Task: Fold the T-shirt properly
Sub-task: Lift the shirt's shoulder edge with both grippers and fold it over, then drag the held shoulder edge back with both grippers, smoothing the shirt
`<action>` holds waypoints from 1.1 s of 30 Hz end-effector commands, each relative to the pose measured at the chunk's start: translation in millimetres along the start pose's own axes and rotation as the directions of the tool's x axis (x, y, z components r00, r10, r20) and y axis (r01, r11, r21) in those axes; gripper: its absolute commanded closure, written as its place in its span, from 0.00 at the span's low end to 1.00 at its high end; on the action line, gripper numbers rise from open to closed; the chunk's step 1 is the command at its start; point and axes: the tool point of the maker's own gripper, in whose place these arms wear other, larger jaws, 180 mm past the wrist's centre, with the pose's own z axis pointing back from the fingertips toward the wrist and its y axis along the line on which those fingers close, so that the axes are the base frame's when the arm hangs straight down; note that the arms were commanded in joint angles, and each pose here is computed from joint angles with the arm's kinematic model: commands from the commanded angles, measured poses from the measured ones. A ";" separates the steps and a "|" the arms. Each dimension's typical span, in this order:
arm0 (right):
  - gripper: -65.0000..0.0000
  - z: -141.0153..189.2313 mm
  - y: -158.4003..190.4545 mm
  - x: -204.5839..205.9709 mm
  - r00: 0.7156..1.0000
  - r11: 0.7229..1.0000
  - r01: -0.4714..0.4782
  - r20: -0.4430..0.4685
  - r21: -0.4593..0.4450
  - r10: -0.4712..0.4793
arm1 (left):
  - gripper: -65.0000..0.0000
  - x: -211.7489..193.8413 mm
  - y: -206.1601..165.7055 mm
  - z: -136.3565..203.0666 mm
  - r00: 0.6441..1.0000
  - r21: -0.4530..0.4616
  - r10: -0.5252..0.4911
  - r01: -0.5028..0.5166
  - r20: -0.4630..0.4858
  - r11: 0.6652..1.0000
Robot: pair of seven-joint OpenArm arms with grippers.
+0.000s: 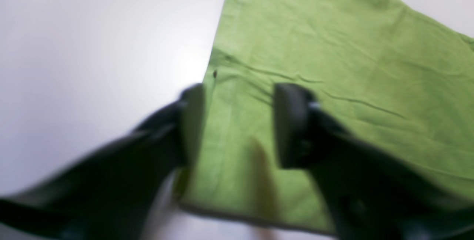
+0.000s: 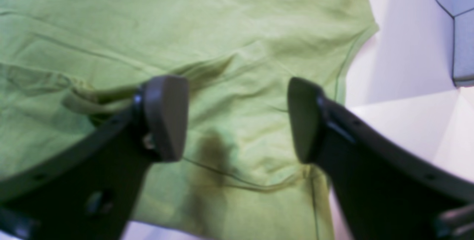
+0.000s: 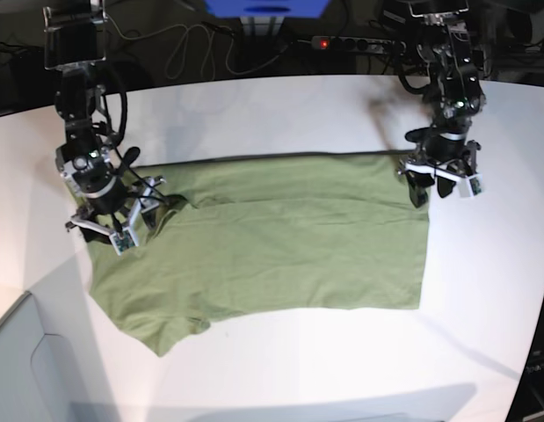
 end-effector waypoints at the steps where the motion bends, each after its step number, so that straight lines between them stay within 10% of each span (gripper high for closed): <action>1: 0.30 3.8 -10.7 15.7 0.999 1.000 -0.011 0.050 -0.023 0.012 | 0.40 20.4 -3.5 3.0 0.998 -0.011 -0.010 0.011 0.063 1.000; 33: 0.27 57.1 -85.8 -32.8 0.995 0.965 0.100 0.011 -0.243 -0.101 | 0.35 -64.3 25.4 12.7 0.989 0.067 0.061 -0.053 -0.131 0.996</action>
